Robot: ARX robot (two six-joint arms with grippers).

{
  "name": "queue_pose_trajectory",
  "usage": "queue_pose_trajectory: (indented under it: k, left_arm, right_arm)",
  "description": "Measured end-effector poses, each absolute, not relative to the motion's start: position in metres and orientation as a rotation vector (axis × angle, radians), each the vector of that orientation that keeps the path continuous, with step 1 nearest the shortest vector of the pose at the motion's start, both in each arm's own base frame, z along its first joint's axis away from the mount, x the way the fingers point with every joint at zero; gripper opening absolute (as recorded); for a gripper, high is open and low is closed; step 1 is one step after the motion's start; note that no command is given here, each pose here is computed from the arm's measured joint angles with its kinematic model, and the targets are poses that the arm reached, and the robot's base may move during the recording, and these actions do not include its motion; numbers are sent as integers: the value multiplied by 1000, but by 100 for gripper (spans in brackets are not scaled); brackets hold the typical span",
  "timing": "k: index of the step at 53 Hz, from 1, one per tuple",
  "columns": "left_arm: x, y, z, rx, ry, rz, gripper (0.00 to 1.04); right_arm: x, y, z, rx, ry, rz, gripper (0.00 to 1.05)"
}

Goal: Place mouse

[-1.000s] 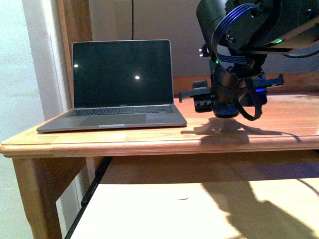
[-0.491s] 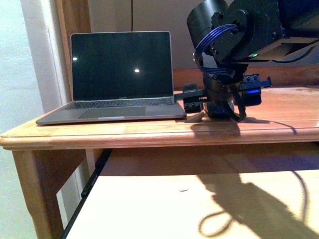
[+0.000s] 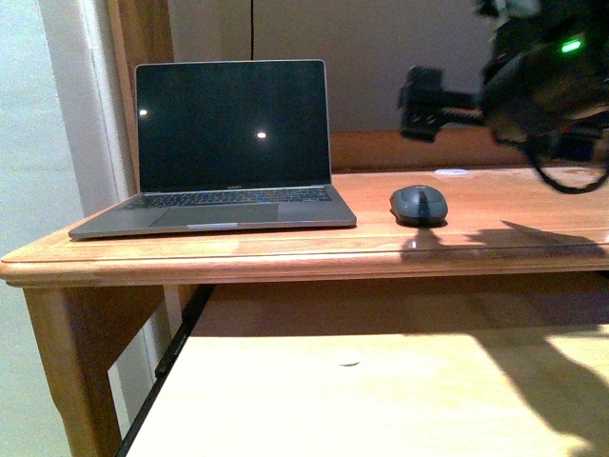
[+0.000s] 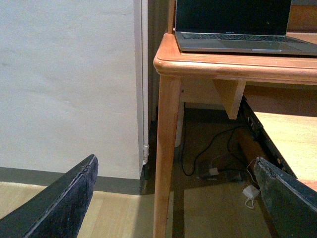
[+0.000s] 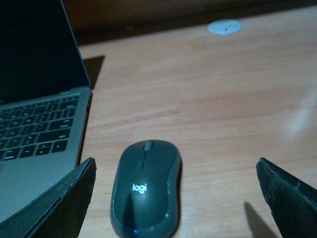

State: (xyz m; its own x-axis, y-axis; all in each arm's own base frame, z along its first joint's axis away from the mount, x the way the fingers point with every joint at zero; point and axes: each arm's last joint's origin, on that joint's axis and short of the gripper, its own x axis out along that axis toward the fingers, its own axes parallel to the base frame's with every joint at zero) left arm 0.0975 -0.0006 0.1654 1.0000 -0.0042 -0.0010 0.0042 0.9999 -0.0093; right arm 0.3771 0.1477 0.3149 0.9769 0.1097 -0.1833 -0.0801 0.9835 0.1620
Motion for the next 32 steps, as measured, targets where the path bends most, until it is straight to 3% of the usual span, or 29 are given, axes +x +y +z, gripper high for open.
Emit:
queue_pose_trajectory:
  k: [20, 32]
  left_arm:
    - [98, -1, 165, -9, 1, -4, 97]
    - [98, -1, 165, -9, 1, -4, 97]
  right_arm:
    - [251, 39, 281, 221, 163, 376, 97]
    - [196, -8, 252, 209, 138, 540, 97]
